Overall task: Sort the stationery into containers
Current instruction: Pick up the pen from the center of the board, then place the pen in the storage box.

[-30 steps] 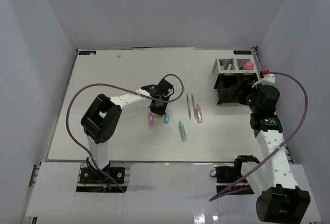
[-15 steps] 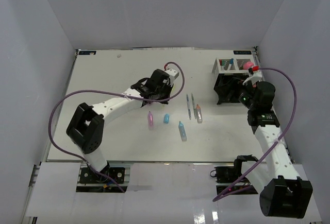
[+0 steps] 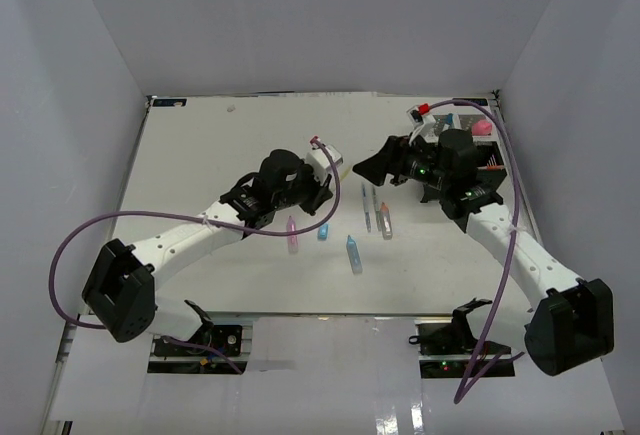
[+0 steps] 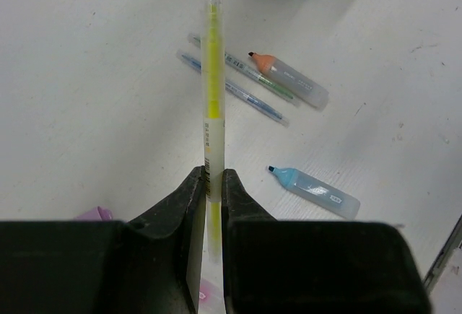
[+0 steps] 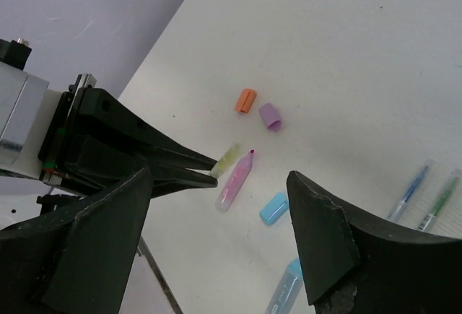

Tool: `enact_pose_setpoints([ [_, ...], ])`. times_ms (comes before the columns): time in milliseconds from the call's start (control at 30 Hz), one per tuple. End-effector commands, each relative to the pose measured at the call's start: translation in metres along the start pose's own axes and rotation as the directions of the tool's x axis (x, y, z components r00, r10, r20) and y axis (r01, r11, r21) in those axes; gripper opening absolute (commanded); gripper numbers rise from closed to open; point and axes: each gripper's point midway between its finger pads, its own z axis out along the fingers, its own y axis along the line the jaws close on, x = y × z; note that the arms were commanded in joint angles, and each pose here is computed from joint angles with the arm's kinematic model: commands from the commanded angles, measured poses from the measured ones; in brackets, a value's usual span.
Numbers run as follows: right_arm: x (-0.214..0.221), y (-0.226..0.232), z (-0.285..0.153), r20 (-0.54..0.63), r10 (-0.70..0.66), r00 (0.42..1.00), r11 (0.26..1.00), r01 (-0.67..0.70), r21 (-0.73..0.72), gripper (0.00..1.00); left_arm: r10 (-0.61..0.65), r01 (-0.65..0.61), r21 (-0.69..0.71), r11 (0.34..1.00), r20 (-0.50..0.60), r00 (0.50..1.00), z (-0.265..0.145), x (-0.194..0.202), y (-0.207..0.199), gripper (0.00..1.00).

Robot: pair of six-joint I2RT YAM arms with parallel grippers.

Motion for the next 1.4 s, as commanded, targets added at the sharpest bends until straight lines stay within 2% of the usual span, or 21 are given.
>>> enact_pose_setpoints([
  [0,-0.022,0.022,0.014,0.046,-0.024,0.999,0.999,0.026,-0.048,0.81,0.088,-0.091,0.028,0.995,0.085,0.992,-0.010,-0.022,-0.008,0.13],
  [233,-0.010,0.030,0.038,-0.012,-0.021,1.000,0.998,0.020,-0.064,0.80,0.125,-0.127,0.004,0.992,0.122,0.985,-0.020,-0.029,-0.005,0.13],
  [333,-0.008,0.031,0.043,-0.025,-0.021,0.999,0.997,0.019,-0.069,0.77,0.134,-0.136,0.007,0.991,0.127,0.983,-0.023,-0.028,-0.006,0.13],
  [433,-0.002,0.034,0.048,-0.044,-0.019,0.999,0.997,0.015,-0.081,0.69,0.142,-0.145,0.018,0.989,0.138,0.980,-0.024,-0.031,-0.008,0.14],
  [467,0.000,0.035,0.049,-0.054,-0.018,0.998,0.996,0.013,-0.090,0.62,0.142,-0.146,0.017,0.989,0.137,0.980,-0.023,-0.030,-0.008,0.14],
  [633,0.007,0.038,0.053,-0.069,-0.012,0.998,0.994,0.005,-0.105,0.43,0.143,-0.147,0.019,0.989,0.146,0.979,-0.026,-0.032,-0.009,0.15],
  [767,0.010,0.036,0.052,-0.069,-0.013,0.998,0.996,0.007,-0.093,0.22,0.145,-0.148,0.011,0.989,0.146,0.979,-0.026,-0.032,-0.008,0.17],
  [867,0.008,0.032,0.048,-0.057,-0.028,0.998,0.998,0.024,-0.062,0.11,0.140,-0.143,0.011,0.990,0.143,0.980,-0.026,-0.030,-0.008,0.22],
  [967,0.002,0.026,0.041,-0.032,-0.060,0.998,0.998,0.060,-0.007,0.08,0.121,-0.122,0.001,0.992,0.138,0.983,-0.025,-0.030,-0.006,0.38],
  [1000,-0.002,0.023,0.039,-0.021,-0.075,0.997,0.997,0.075,0.018,0.08,0.113,-0.113,-0.007,0.994,0.135,0.984,-0.024,-0.030,-0.005,0.49],
  [1100,-0.019,-0.004,0.019,0.034,-0.147,0.989,0.967,0.136,0.214,0.08,0.086,-0.083,-0.029,0.996,0.133,0.987,-0.024,-0.031,-0.001,0.66],
  [1133,-0.032,-0.026,0.007,0.072,-0.178,0.981,0.927,0.142,0.348,0.08,0.077,-0.072,-0.039,0.997,0.134,0.988,-0.024,-0.032,0.000,0.78],
  [1200,-0.048,-0.045,-0.023,0.102,-0.245,0.964,0.856,0.166,0.489,0.08,0.049,-0.040,-0.069,0.997,0.132,0.990,-0.023,-0.033,0.006,0.89],
  [1233,-0.064,-0.060,-0.048,0.151,-0.284,0.947,0.790,0.142,0.597,0.08,0.036,-0.026,-0.080,0.996,0.126,0.991,-0.023,-0.032,0.008,0.97],
  [1300,-0.080,-0.078,-0.080,0.171,-0.351,0.921,0.695,0.134,0.706,0.08,0.001,0.011,-0.118,0.993,0.104,0.995,-0.019,-0.030,0.015,0.98],
  [1333,-0.090,-0.086,-0.107,0.198,-0.391,0.899,0.614,0.094,0.784,0.08,-0.010,0.023,-0.132,0.991,0.092,0.996,-0.018,-0.028,0.017,0.98],
  [1367,-0.095,-0.090,-0.122,0.201,-0.415,0.887,0.568,0.080,0.819,0.08,-0.023,0.035,-0.146,0.989,0.081,0.996,-0.016,-0.027,0.020,0.98],
])
